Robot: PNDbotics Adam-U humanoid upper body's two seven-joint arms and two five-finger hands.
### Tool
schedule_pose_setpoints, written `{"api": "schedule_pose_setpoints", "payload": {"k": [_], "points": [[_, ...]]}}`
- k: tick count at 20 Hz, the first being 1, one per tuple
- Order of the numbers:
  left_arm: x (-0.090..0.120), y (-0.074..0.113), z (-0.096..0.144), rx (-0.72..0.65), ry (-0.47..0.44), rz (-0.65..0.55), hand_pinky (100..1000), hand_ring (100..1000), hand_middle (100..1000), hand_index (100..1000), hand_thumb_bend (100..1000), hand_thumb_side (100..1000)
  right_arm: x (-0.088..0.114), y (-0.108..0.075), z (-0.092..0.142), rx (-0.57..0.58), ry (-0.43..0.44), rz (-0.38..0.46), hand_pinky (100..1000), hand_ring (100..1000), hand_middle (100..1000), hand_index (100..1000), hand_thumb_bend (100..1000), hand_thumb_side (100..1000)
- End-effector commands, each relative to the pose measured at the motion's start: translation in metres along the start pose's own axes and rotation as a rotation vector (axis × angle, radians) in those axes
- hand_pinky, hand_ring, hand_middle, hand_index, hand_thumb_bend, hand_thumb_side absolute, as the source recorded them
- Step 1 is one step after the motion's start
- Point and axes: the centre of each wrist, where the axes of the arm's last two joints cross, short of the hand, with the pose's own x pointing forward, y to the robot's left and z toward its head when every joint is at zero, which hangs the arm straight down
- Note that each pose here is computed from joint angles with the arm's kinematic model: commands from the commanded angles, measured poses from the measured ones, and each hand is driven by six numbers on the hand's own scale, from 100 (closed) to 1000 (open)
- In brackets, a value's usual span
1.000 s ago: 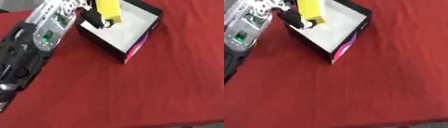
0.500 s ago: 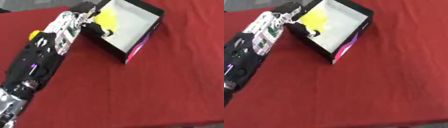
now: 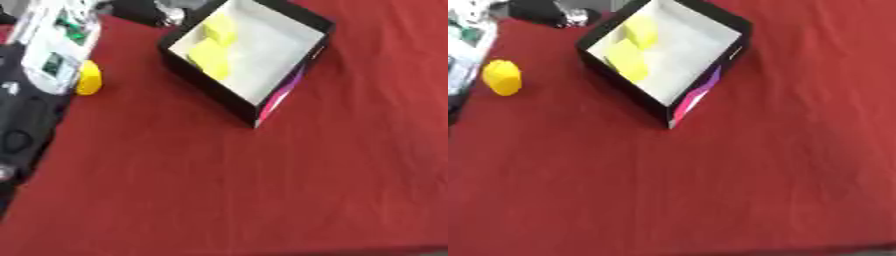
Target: Pick up objects on the table and place them in the box.
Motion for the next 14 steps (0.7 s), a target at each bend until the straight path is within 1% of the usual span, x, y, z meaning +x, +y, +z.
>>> {"api": "schedule_pose_setpoints", "payload": {"k": [1,2,4,7,10,11,14], "points": [[-0.022,0.035,0.023,-0.008,0.048,-0.042,863,819,763,900,765,492,0.018,-0.014,-0.004,-0.02,-0.044,0.03,888,808,767,886,550,542],[-0.031,0.037,0.026,-0.025,0.076,-0.053,863,819,760,899,781,490,0.018,-0.014,-0.004,-0.018,-0.044,0.032,888,808,768,886,551,541],[-0.052,0.036,0.03,-0.054,0.154,-0.075,861,819,759,898,777,482,0.017,-0.014,-0.003,-0.018,-0.043,0.033,887,808,768,886,556,539],[-0.08,0.029,0.029,-0.1,0.254,-0.062,863,823,762,896,772,483,0.016,-0.014,-0.003,-0.016,-0.041,0.032,888,808,768,886,552,541],[-0.1,0.019,0.026,-0.147,0.313,-0.057,876,840,781,890,800,499,0.016,-0.013,-0.003,-0.019,-0.04,0.028,888,808,767,886,547,544],[-0.106,0.015,0.025,-0.173,0.328,-0.056,892,860,813,894,820,521,0.016,-0.013,-0.003,-0.02,-0.04,0.028,887,807,767,886,548,543],[-0.121,0.003,0.021,-0.277,0.353,-0.045,902,867,798,892,901,541,0.014,-0.013,-0.002,-0.025,-0.034,0.028,888,807,767,886,544,545]]}}
